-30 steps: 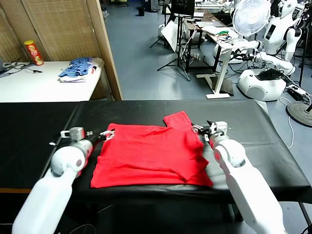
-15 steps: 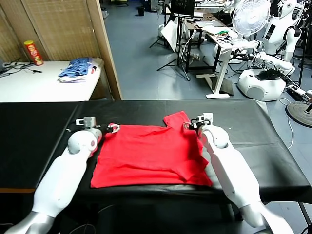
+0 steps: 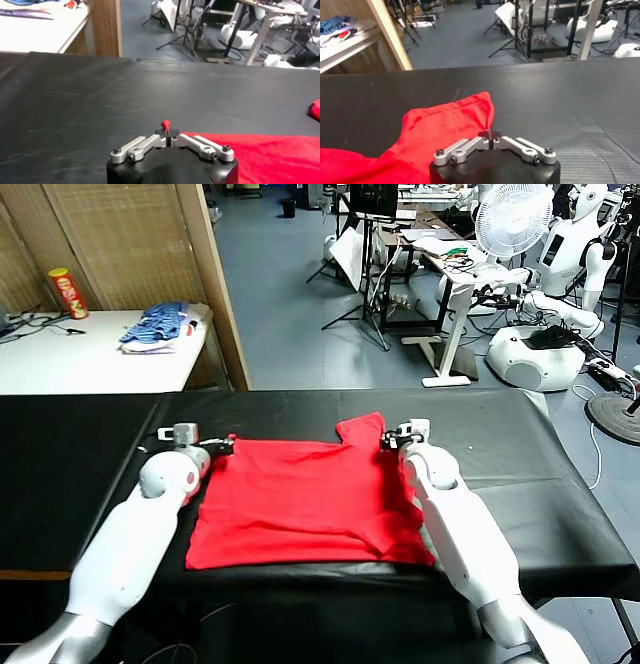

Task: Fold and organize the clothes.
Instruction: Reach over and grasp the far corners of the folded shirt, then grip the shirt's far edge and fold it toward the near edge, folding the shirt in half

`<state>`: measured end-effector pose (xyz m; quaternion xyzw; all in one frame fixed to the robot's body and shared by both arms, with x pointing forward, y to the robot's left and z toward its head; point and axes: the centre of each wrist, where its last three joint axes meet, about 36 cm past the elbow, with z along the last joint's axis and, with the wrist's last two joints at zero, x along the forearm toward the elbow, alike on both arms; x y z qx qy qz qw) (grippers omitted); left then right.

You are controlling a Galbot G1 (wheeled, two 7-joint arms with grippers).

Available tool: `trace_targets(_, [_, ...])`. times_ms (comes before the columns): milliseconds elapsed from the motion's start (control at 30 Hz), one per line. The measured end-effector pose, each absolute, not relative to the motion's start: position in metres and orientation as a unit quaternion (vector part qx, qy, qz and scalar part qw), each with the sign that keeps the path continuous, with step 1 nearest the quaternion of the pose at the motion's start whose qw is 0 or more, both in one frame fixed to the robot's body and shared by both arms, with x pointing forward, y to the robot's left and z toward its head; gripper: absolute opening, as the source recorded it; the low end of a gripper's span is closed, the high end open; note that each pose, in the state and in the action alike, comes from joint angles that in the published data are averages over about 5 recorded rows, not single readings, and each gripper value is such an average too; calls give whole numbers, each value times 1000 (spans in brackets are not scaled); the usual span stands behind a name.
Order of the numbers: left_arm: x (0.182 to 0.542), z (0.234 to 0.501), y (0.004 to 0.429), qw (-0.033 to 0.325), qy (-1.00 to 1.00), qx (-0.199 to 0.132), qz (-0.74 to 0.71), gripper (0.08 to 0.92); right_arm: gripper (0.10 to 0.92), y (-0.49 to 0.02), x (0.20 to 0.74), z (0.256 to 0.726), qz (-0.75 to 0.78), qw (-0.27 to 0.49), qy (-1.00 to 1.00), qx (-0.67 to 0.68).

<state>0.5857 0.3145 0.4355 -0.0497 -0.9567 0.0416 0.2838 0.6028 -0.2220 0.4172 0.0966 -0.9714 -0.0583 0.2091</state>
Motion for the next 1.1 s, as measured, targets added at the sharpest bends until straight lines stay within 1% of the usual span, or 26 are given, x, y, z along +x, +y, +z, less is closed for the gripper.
trace_targets(200, [574, 446, 320, 271, -961, -46, 36, 128, 122, -236, 567, 428, -73, 168, -974, 132])
trace_targets(367, [553, 462, 322, 250, -966, -52, 32, 128, 122, -247, 536, 436, -73, 157, -975, 142])
trace_targets(533, [520, 472, 323, 232, -971, -62, 24, 128, 122, -256, 511, 442, -62, 165, -975, 139])
trace_targets(633, [500, 475, 327, 227, -972, -60, 14, 128, 122, -258, 500, 444, -55, 172, -973, 140])
trace_targets(900, [456, 476, 330, 229, -972, -50, -29, 128, 122, -259, 473, 457, -34, 203, -969, 140])
trace_targets(1100, [430, 481, 327, 232, -970, -48, -55, 128, 122, -257, 449, 468, -1, 234, -961, 147])
